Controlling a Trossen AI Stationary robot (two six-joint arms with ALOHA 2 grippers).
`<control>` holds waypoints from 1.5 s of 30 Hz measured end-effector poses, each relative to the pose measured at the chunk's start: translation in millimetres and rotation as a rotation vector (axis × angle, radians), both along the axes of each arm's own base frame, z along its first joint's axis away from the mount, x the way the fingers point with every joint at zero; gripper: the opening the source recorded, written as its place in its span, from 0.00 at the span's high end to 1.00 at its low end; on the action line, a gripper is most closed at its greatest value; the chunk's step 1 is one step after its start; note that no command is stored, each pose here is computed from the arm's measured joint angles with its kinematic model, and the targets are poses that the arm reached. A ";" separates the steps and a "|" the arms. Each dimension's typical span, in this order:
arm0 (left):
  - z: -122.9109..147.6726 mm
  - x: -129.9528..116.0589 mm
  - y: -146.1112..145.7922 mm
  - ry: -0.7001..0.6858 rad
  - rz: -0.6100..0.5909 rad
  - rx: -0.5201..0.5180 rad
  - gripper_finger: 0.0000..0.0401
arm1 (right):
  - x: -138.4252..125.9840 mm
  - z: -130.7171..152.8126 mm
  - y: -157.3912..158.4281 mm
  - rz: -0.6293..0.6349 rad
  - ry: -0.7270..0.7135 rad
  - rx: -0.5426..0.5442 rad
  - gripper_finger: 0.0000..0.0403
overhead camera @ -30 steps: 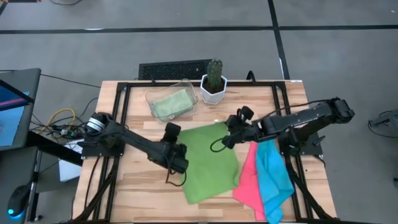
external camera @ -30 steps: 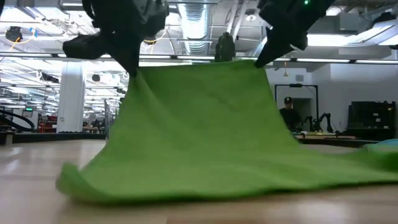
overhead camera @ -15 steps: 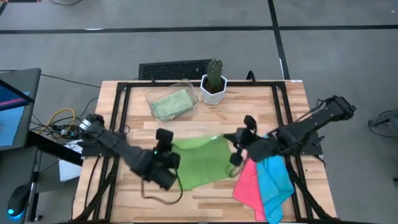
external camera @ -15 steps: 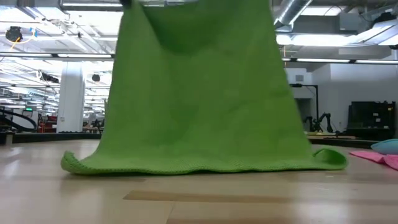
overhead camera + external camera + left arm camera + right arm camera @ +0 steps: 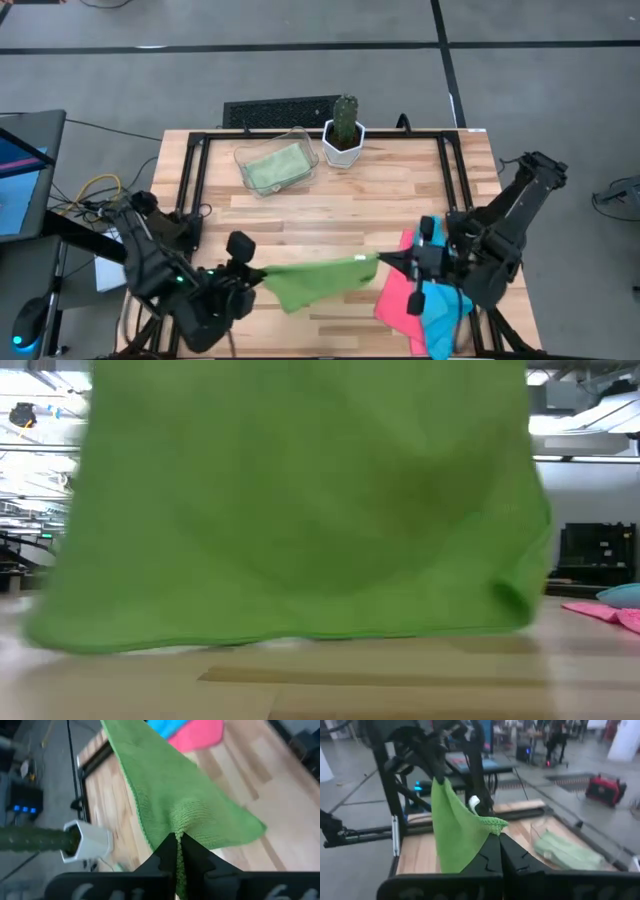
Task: Fold microfiber towels
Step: Fold the green microfiber towel
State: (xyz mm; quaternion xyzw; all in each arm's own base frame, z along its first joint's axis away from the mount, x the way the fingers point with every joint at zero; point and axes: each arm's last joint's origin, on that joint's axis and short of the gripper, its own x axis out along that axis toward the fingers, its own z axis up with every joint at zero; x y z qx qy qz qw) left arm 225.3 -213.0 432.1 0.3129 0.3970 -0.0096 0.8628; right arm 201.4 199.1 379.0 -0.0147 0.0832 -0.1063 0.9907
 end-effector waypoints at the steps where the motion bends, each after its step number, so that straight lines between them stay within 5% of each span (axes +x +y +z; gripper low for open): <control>1: 6.1 -2.3 0.6 -0.013 -0.016 -0.006 1.00 | -1.1 0.7 2.0 0.000 -0.006 -0.016 0.99; 10: 16.4 6.0 36.9 -0.004 0.041 -0.020 1.00 | 9.0 -18.9 -22.0 -0.129 0.111 -0.007 0.99; 19: -63.8 25.7 86.3 0.258 0.260 0.107 1.00 | 54.4 -91.6 -61.1 -0.289 0.385 0.020 0.99; 32: -184.0 21.9 127.3 0.318 0.340 0.171 1.00 | 94.6 -156.9 -104.5 -0.425 0.655 -0.036 0.99; 39: -215.6 13.8 138.0 0.345 0.409 0.176 0.99 | 104.9 -179.0 -105.3 -0.424 0.724 -0.056 0.99; 45: -210.9 13.3 124.9 0.287 0.422 0.115 1.00 | 93.1 -164.8 -77.0 -0.324 0.650 -0.019 0.99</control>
